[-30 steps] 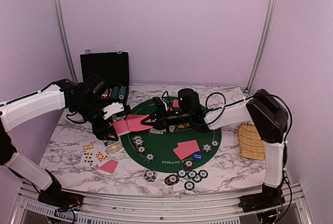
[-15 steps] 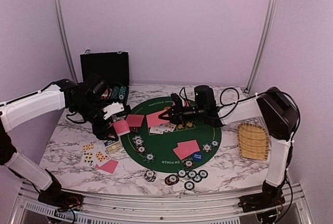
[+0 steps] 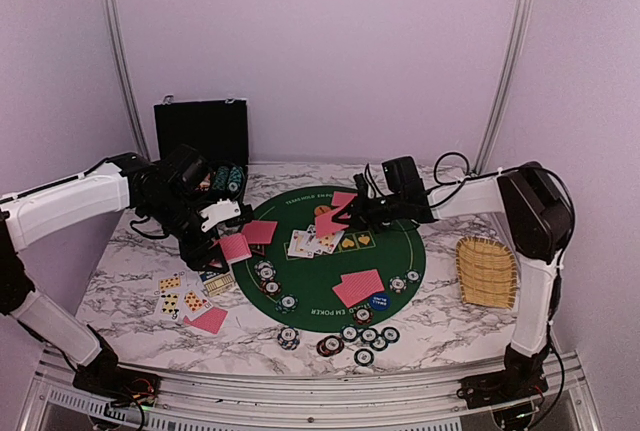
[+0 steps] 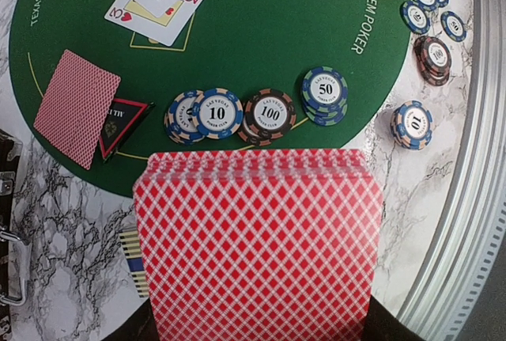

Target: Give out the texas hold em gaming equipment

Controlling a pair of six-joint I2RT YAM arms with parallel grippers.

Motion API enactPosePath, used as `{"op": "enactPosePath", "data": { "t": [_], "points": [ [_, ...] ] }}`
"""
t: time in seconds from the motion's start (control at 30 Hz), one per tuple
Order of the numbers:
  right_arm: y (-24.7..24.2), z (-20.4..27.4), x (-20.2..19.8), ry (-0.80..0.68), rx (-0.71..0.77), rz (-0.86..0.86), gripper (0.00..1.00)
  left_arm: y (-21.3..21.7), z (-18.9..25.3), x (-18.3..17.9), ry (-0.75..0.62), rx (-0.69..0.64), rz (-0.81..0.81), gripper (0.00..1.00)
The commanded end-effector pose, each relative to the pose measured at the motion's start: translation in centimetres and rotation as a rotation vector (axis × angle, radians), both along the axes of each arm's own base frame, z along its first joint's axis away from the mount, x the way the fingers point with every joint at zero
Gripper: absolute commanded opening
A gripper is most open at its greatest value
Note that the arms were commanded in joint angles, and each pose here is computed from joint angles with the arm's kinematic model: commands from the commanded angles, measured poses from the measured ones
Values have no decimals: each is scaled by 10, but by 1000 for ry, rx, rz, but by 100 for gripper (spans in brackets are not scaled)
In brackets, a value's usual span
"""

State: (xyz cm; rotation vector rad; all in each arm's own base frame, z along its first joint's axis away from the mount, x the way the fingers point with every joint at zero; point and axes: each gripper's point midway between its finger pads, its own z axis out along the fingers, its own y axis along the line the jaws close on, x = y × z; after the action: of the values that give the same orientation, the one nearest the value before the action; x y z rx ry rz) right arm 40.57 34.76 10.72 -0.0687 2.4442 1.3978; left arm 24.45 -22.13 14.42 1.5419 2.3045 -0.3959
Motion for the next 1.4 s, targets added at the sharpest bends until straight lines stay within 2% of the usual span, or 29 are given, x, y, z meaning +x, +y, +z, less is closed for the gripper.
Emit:
{"op": "enactPosePath", "data": {
  "t": [0.0, 0.27, 0.7, 0.97, 1.37],
  "points": [
    [-6, -21, 17, -20, -78, -25, 0, -6, 7, 3, 7, -34, 2, 0],
    [-11, -40, 34, -19, -94, -49, 0, -6, 5, 2, 15, -33, 3, 0],
    [-20, -61, 32, -8, -152, -53, 0, -6, 4, 1, 20, -35, -1, 0],
    [-25, -64, 30, -19, -187, -48, 11, -7, 4, 3, 15, -31, -3, 0],
    [-33, -68, 23, 3, -238, -49, 11, -8, 5, 2, 20, -38, 2, 0]
  ]
}}
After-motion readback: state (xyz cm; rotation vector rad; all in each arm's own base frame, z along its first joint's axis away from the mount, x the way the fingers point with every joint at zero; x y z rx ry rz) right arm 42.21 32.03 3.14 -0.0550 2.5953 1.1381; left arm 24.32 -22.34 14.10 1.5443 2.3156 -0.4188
